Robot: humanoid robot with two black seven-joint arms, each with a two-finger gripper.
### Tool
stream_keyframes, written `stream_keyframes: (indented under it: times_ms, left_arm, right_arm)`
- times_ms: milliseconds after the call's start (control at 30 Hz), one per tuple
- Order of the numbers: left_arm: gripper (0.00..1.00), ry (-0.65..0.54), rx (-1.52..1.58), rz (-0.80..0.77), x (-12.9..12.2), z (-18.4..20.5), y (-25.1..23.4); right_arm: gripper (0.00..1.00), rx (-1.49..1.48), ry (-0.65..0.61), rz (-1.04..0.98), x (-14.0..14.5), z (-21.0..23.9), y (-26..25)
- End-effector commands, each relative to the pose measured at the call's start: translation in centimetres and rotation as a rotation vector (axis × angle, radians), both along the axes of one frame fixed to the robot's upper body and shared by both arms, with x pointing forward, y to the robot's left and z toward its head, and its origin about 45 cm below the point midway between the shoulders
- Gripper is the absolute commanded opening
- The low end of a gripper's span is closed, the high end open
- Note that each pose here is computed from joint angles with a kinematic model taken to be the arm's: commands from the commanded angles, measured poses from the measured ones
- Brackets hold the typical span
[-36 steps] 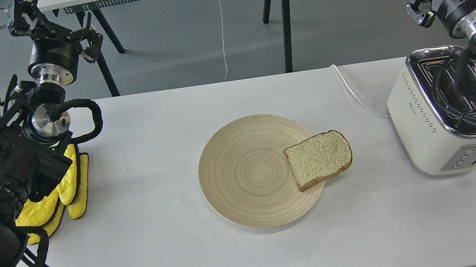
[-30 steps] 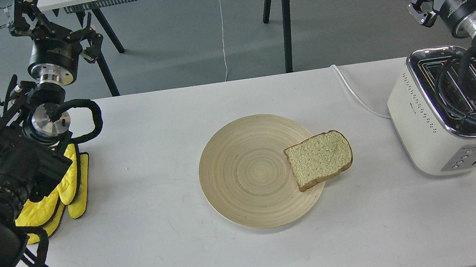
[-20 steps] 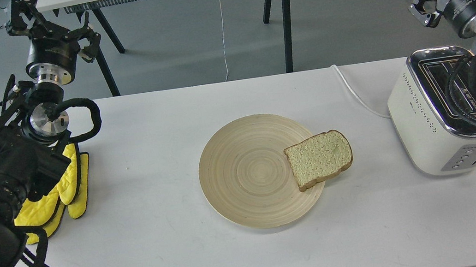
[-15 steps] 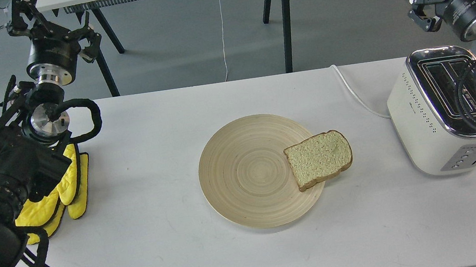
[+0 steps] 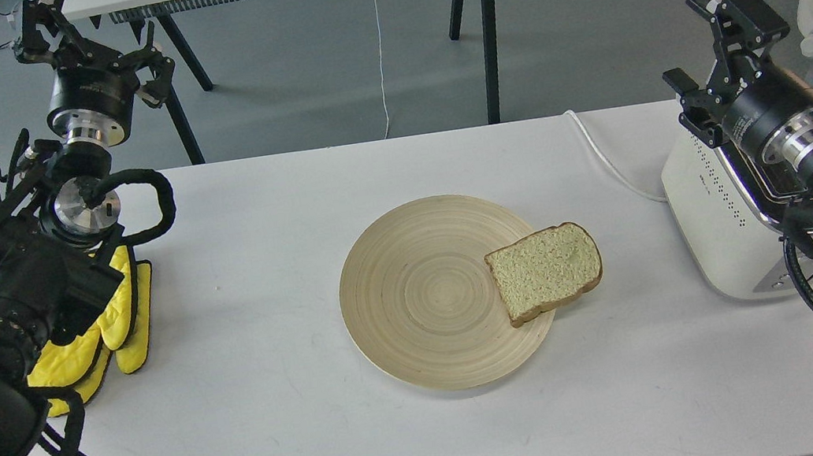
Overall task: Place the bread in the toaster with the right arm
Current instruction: 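Lower the right gripper from above the toaster toward the table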
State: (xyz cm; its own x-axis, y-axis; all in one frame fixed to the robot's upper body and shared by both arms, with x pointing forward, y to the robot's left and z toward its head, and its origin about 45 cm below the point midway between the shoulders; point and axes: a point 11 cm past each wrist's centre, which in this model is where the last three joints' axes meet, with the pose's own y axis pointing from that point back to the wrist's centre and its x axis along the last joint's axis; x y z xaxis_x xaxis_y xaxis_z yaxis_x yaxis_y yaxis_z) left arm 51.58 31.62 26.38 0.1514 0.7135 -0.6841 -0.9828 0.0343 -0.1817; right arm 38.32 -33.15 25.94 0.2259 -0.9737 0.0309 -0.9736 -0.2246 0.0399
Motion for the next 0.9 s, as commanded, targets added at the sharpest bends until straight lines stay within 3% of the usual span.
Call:
stream_keyframes:
  times_ms: [0, 533, 867]
  left_arm:
    - [1.00, -0.001, 0.000, -0.003, 0.0, 0.1, -0.1]
    - [1.00, 0.002, -0.001, -0.004, 0.0, -0.1, -0.2]
    - [1.00, 0.003, 0.003, -0.007, 0.0, -0.1, -0.3]
  right_arm:
    - [0.98, -0.021, 0.010, 0.015, -1.7, -0.7, 1.0]
    - [0.97, -0.276, 0.004, -0.012, -6.5, -5.0, 1.1]
    - [0.93, -0.357, 0.157, 0.058, -10.0, -11.7, 2.4]
